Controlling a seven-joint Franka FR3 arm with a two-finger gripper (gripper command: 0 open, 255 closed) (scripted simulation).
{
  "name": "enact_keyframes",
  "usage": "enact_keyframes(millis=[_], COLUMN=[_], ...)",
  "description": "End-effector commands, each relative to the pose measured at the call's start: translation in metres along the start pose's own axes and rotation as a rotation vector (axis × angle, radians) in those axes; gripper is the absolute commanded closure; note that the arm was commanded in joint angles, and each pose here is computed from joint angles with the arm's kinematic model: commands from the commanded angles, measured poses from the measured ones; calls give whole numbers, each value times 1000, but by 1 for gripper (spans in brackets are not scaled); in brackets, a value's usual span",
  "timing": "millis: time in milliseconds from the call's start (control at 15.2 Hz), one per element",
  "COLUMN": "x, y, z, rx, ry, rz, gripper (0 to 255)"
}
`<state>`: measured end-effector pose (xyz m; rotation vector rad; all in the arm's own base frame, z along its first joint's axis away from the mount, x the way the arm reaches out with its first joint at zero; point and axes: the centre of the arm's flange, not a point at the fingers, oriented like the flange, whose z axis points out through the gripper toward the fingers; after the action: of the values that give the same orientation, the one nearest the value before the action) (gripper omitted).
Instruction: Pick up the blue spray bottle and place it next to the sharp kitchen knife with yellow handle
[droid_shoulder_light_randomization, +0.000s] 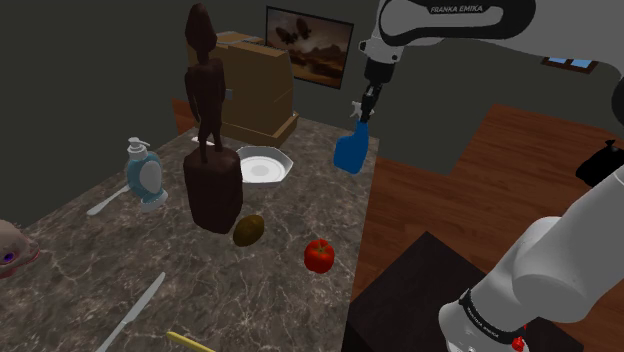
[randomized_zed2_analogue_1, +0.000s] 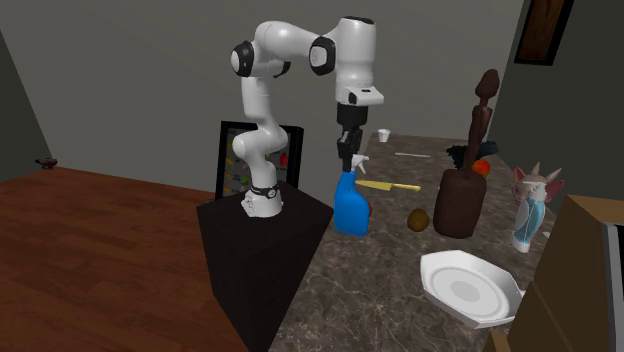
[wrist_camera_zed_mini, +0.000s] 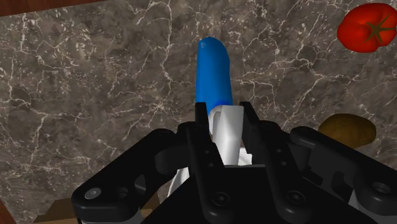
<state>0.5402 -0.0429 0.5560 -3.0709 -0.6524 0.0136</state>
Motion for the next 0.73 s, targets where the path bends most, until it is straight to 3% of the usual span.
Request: enact_keyframes(millis=[0,660], x=[0,-1], y=[-1,-1], z=[-11,-64], rx=[0,0], ry=[0,0], rz=[0,0], gripper=[255,255])
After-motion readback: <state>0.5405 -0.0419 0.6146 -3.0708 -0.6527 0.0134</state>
